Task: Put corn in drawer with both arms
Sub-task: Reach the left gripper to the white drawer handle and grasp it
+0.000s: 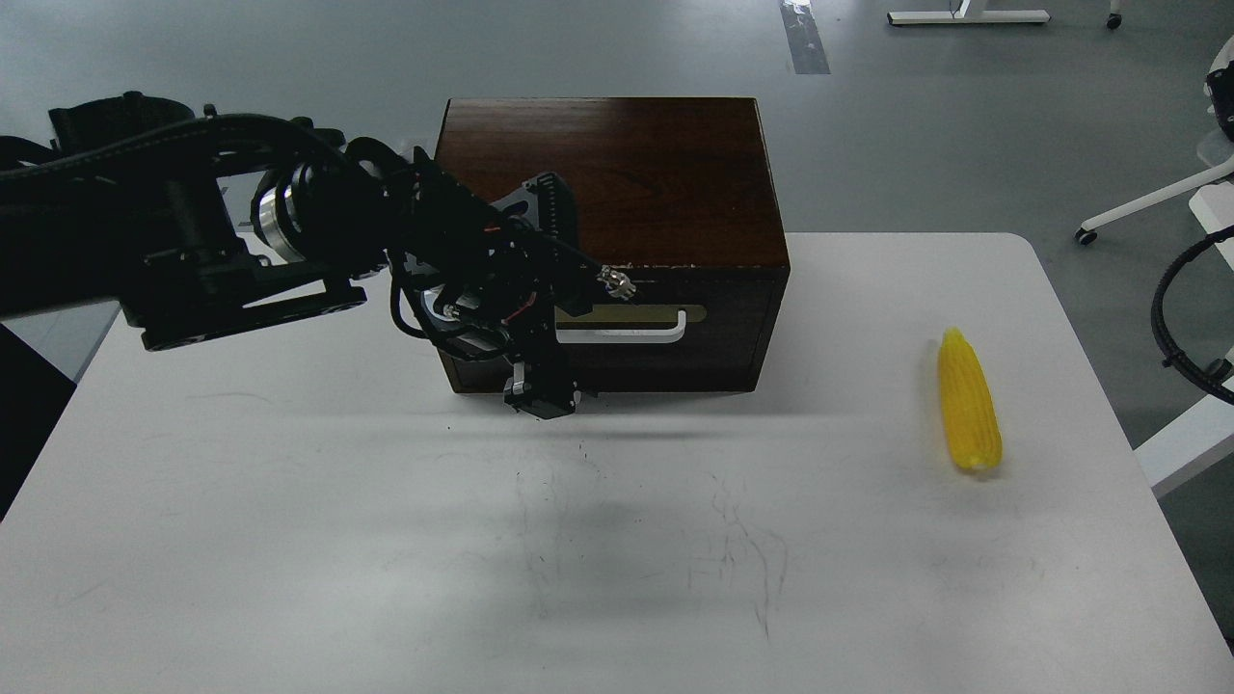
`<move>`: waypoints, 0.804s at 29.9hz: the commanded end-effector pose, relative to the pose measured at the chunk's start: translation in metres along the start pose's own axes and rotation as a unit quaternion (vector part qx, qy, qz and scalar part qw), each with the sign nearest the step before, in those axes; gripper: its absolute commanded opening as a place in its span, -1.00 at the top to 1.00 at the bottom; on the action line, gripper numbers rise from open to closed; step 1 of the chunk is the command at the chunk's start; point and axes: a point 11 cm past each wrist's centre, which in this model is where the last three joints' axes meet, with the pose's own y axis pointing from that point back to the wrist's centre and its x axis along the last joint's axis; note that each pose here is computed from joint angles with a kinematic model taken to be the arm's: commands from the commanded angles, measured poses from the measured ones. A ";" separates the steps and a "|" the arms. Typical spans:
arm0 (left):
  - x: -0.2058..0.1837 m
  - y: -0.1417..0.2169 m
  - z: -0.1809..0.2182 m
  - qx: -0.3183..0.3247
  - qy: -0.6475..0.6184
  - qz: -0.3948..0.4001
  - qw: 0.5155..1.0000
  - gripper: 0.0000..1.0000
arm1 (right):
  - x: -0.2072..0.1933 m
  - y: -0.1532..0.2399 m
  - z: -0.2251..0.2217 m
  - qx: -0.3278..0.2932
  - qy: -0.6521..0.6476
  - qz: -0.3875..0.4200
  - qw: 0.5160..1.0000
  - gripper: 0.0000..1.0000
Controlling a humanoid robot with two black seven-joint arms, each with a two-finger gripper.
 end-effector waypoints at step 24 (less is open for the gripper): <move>-0.017 -0.019 -0.002 0.001 0.007 -0.013 1.000 -0.76 | 0.003 0.001 -0.007 0.004 0.006 0.002 1.000 -1.00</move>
